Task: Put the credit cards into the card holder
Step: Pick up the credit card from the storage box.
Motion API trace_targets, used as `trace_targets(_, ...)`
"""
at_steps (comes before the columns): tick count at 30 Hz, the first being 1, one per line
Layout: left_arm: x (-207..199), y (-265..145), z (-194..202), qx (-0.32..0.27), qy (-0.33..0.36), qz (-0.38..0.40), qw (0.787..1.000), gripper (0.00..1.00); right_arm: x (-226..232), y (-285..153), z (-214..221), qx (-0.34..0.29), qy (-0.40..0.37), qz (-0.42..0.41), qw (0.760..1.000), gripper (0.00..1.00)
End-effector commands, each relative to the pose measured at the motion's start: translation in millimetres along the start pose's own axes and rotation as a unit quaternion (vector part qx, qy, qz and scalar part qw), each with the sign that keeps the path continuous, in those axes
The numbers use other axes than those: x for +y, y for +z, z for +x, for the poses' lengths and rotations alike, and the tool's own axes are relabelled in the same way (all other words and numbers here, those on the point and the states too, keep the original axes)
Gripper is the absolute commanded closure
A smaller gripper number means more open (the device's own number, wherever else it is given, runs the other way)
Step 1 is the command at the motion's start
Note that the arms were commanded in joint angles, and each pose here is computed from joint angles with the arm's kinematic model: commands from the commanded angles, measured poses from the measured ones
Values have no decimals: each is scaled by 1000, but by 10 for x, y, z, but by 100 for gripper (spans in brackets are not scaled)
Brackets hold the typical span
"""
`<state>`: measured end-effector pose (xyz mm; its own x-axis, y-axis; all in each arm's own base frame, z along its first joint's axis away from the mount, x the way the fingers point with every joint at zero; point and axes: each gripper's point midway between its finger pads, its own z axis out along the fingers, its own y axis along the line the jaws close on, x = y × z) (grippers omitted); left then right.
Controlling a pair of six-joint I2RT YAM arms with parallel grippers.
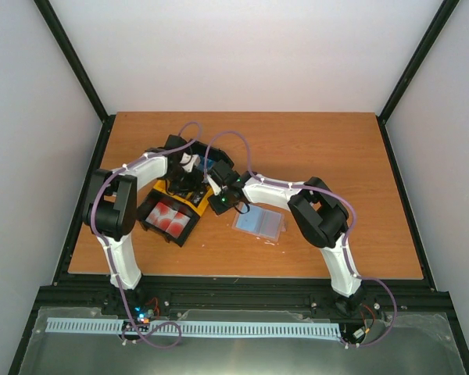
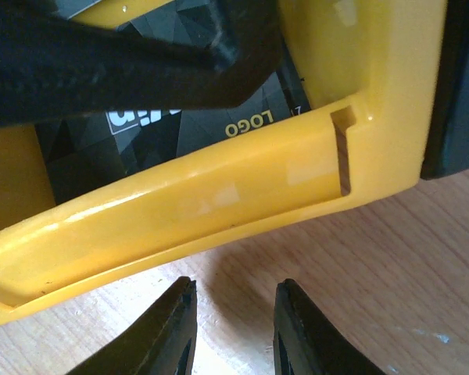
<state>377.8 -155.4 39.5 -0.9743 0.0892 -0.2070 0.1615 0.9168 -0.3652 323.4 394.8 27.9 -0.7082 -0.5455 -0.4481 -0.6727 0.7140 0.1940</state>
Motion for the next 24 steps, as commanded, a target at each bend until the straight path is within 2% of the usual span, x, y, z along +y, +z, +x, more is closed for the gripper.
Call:
trace_targets(1, -81, -164, -148, -19, -3, 4, 1000, 38, 19, 38, -2, 1, -3, 5, 1000, 71)
trace_targets(7, -18, -57, -29, 2, -21, -1, 1000, 39, 30, 31, 3, 2, -3, 2, 1000, 71)
trace_targets(11, 73, -43, -7, 2, -25, -25, 999, 36, 27, 33, 22, 3, -2, 2, 1000, 71)
trace_targets(24, -8, 212, 251, 46, -32, 8, 998, 40, 21, 23, 50, 4, 0, 2, 1000, 71)
